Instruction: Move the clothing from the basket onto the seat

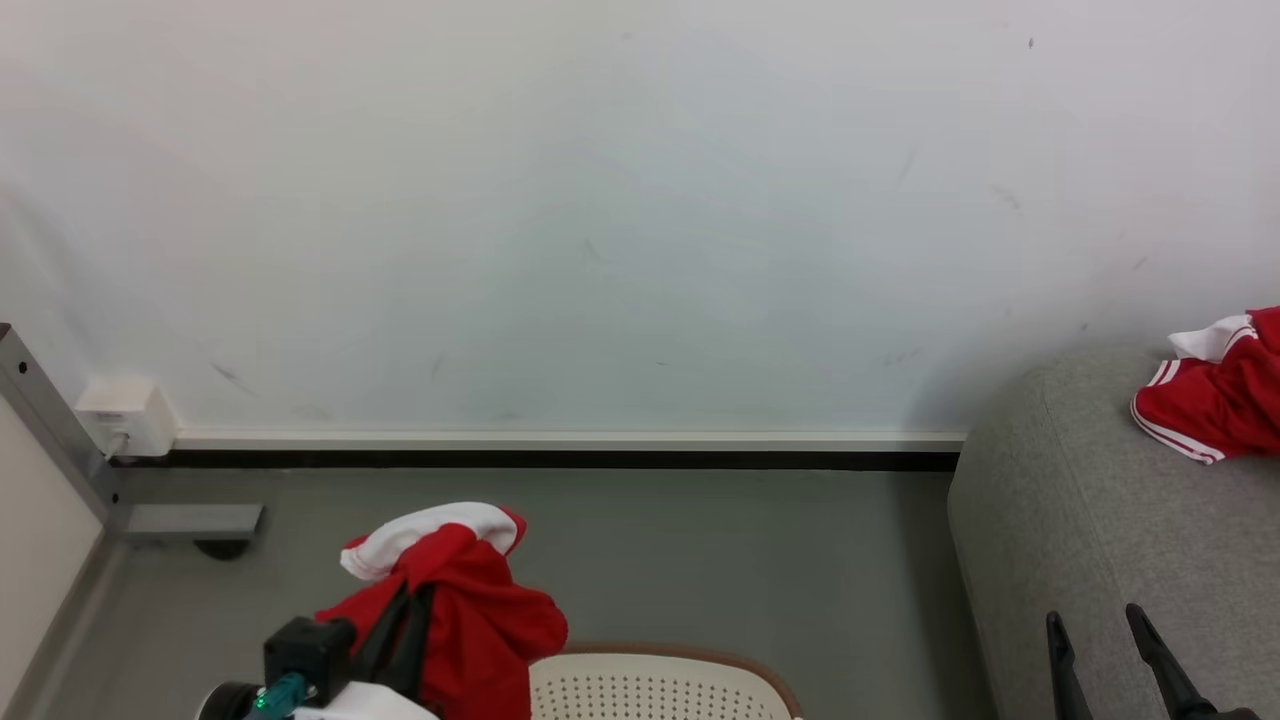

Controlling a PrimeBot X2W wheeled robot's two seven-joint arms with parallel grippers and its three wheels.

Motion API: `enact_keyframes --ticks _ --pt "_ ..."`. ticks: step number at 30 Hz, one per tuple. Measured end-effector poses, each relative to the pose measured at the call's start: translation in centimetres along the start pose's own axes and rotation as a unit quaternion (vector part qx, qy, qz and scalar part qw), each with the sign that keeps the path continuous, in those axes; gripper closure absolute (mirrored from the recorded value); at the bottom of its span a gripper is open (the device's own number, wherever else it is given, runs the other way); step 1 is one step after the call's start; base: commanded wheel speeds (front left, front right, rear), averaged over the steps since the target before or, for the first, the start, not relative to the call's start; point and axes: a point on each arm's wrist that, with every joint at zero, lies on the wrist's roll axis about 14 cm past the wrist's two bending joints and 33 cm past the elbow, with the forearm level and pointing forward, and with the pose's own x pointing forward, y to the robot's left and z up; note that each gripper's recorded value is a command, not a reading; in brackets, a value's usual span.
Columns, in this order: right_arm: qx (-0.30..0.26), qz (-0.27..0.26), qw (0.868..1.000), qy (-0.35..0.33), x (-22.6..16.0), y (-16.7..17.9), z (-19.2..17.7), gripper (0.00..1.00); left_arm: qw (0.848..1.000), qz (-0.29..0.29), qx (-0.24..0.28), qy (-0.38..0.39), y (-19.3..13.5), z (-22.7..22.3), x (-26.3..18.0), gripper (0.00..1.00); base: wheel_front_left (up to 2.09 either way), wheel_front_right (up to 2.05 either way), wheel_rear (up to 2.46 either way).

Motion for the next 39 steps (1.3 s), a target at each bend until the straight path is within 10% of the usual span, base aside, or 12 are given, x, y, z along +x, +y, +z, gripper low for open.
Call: enact_keyframes --ticks 19,39 --pt "0.008 0.084 0.996 -0.029 1.2 5.5 1.9 0.0 0.998 -0.059 0.004 -0.028 -3.1 3.3 0.9 1.0 0.0 0.0 0.0" --pt "0.047 0.296 0.952 -0.063 0.5 17.9 5.1 0.0 0.972 -0.227 -0.005 -0.06 -14.3 7.1 1.1 1.0 0.0 0.0 0.0"
